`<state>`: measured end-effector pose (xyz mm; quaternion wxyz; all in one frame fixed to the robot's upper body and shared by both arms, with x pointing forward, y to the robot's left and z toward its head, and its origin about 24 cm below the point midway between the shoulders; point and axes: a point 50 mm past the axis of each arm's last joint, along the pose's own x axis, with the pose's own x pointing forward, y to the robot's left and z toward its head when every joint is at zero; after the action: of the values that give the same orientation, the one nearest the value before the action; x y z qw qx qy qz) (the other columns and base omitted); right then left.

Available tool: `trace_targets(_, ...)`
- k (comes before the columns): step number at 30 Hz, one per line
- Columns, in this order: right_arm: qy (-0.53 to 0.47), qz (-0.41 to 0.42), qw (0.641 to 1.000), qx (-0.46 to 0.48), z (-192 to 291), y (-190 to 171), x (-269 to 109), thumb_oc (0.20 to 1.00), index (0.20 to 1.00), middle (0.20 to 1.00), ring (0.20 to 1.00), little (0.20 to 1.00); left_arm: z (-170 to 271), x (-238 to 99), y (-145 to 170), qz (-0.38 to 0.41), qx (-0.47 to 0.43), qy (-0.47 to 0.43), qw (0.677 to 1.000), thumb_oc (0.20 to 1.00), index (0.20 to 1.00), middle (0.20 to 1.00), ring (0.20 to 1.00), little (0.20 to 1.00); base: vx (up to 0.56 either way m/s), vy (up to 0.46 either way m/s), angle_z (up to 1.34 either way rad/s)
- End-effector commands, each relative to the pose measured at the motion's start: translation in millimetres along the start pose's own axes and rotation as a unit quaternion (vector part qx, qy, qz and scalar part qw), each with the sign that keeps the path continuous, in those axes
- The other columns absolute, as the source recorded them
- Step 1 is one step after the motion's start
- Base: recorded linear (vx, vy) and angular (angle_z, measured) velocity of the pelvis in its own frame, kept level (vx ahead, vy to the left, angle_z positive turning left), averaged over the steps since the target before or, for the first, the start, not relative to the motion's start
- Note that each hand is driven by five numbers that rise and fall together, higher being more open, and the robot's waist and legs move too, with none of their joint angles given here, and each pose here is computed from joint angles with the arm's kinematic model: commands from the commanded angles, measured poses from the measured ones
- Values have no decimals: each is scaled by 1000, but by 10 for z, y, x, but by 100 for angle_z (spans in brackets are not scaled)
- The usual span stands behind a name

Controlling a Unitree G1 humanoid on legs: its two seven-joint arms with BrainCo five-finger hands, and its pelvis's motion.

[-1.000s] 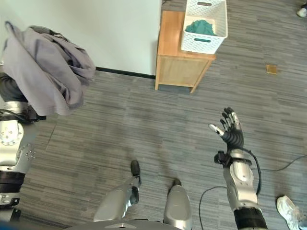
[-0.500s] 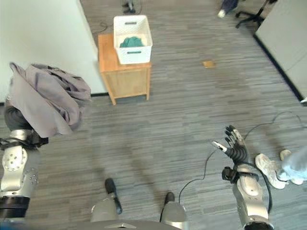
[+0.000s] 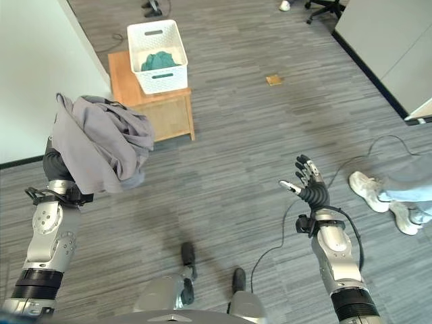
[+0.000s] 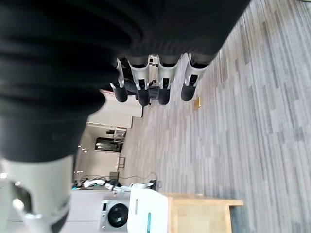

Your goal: Pick up bed clothes into laundry basket.

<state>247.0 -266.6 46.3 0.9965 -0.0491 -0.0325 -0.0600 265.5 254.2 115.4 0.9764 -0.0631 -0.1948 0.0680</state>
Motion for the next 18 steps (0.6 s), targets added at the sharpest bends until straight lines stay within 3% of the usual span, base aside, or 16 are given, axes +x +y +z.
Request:
trace_targets(1,-76,25,997,-4,322,120,218,1000,1000,1000,1000,1000,289,55,84,6,24,-77,997,200,200,200,200,200,227,142,2)
trace_targets(4,-87,34,996,3,372,198,252,1000,1000,1000,1000,1000,162,5,82,4,22,-45,999,200,200,200,200,200,126,105,1)
trace_targets(9,-94,52,994,6,401,341,270,1000,1000,1000,1000,1000,-116,-45,-246,-75,17,20,997,200,200,200,200,200,103,84,-3)
trace_targets(13,-97,39,994,-1,415,276,230,1000,1000,1000,1000,1000,-139,46,-446,-107,7,19,994,200,200,200,200,200,171,-102,27)
trace_targets(18,-105,29,994,-9,459,246,242,1000,1000,1000,1000,1000,-94,132,-481,-113,26,4,993,200,200,200,200,200,196,-150,46)
